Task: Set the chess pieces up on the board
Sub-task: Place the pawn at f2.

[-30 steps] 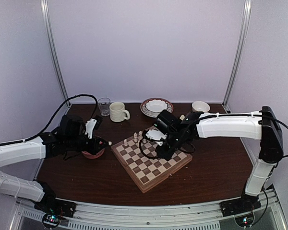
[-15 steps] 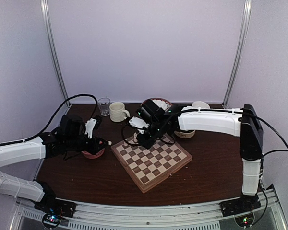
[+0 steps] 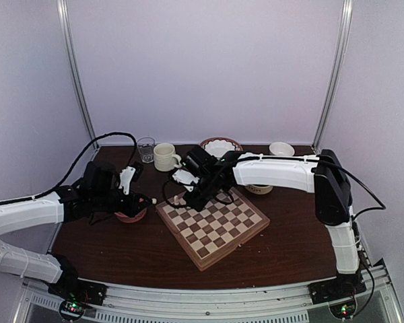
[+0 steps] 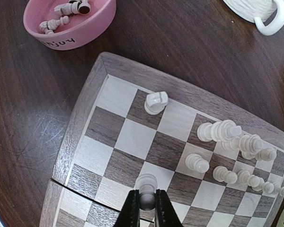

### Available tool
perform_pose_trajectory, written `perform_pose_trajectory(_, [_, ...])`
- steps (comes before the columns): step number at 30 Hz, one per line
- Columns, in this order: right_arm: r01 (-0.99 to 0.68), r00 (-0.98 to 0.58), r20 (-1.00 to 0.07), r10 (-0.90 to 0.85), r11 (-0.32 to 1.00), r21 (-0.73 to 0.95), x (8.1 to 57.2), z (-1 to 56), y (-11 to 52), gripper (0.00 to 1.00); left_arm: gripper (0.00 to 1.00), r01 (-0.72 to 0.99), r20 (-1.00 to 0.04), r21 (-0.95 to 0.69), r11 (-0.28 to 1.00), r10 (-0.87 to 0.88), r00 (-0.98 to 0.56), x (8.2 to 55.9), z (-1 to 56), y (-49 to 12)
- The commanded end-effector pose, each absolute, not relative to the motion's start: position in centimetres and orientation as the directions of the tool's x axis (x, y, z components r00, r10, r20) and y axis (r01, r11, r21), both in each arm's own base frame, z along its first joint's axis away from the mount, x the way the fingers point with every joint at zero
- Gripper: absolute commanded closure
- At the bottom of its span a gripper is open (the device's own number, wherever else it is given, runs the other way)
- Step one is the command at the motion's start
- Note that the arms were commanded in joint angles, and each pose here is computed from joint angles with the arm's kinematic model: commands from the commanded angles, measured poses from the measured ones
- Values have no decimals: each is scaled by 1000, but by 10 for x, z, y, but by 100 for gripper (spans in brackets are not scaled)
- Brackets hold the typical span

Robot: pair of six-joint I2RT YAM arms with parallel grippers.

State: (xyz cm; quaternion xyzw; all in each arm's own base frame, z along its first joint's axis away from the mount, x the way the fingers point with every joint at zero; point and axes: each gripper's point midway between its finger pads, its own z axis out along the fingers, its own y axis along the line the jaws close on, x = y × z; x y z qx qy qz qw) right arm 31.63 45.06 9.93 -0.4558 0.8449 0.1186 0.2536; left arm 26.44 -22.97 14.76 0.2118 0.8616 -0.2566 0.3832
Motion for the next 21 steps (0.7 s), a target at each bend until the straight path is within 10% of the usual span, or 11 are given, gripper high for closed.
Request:
perform_pose_trajectory(1, [-828, -438, -539, -719, 556, -69, 324, 97, 455, 98, 100, 580, -811, -262, 771, 149, -565, 271, 168, -234])
perform_pose_trajectory(21, [-822, -425, -521, -740, 557, -120, 340, 78, 464, 97, 100, 581, -812, -259, 772, 152, -564, 271, 168, -233])
